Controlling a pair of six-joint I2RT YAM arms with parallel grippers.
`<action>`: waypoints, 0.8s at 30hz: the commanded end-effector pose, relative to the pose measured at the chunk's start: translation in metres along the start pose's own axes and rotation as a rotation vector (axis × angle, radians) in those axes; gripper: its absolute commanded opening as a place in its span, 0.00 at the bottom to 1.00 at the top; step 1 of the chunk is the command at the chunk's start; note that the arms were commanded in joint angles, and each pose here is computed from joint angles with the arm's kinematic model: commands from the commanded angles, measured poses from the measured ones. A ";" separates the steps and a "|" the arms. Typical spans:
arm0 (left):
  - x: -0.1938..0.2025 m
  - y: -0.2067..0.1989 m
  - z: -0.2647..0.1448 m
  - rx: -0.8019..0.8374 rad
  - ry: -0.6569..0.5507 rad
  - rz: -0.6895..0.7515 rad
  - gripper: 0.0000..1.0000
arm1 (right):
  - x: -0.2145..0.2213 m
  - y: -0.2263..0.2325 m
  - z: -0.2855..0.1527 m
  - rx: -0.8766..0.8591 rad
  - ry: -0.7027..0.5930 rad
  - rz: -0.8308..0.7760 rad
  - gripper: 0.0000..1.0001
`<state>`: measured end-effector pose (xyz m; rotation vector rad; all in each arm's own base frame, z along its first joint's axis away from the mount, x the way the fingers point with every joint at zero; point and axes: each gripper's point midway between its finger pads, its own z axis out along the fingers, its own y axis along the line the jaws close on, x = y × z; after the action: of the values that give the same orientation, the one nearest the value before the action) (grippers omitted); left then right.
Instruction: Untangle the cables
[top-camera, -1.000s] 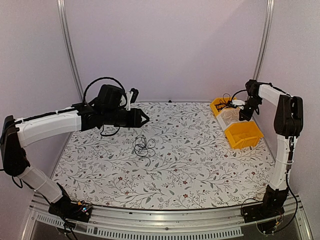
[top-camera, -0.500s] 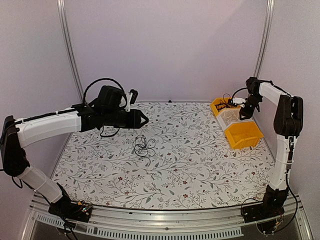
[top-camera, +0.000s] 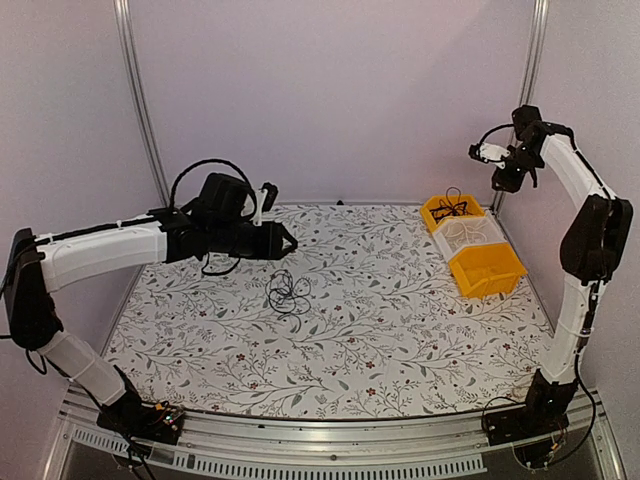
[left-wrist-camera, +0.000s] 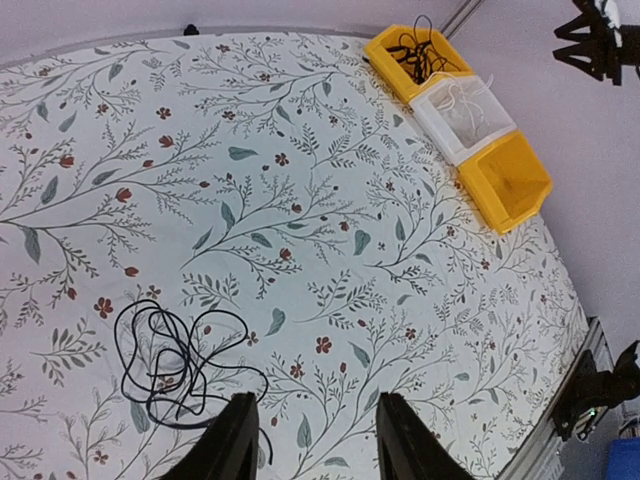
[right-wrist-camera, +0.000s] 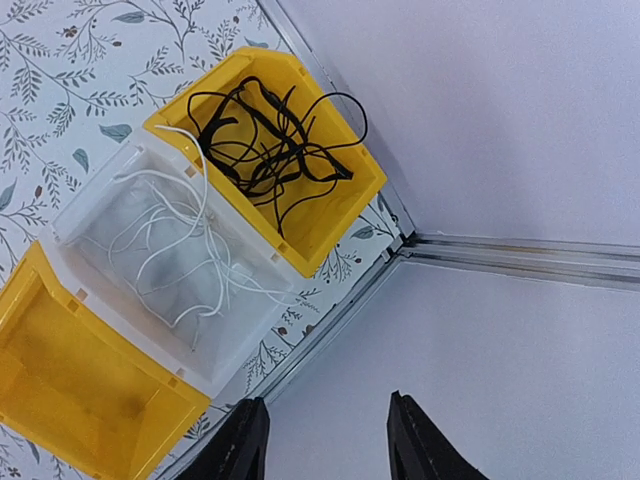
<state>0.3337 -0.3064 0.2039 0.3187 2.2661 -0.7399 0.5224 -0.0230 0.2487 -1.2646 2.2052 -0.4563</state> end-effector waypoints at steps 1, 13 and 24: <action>0.007 0.028 0.014 -0.087 0.074 -0.048 0.44 | -0.016 -0.015 0.003 0.052 -0.100 0.177 0.42; 0.093 0.114 0.033 -0.302 0.357 -0.266 0.43 | -0.124 0.148 -0.021 -0.381 -0.413 0.188 0.35; 0.099 0.134 0.065 -0.319 0.376 -0.220 0.28 | -0.165 0.280 -0.053 -0.605 -0.468 0.012 0.35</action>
<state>0.3414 -0.2353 0.0497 0.0271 2.7709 -0.4584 0.3713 0.2522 0.1679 -1.4961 2.0483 0.4777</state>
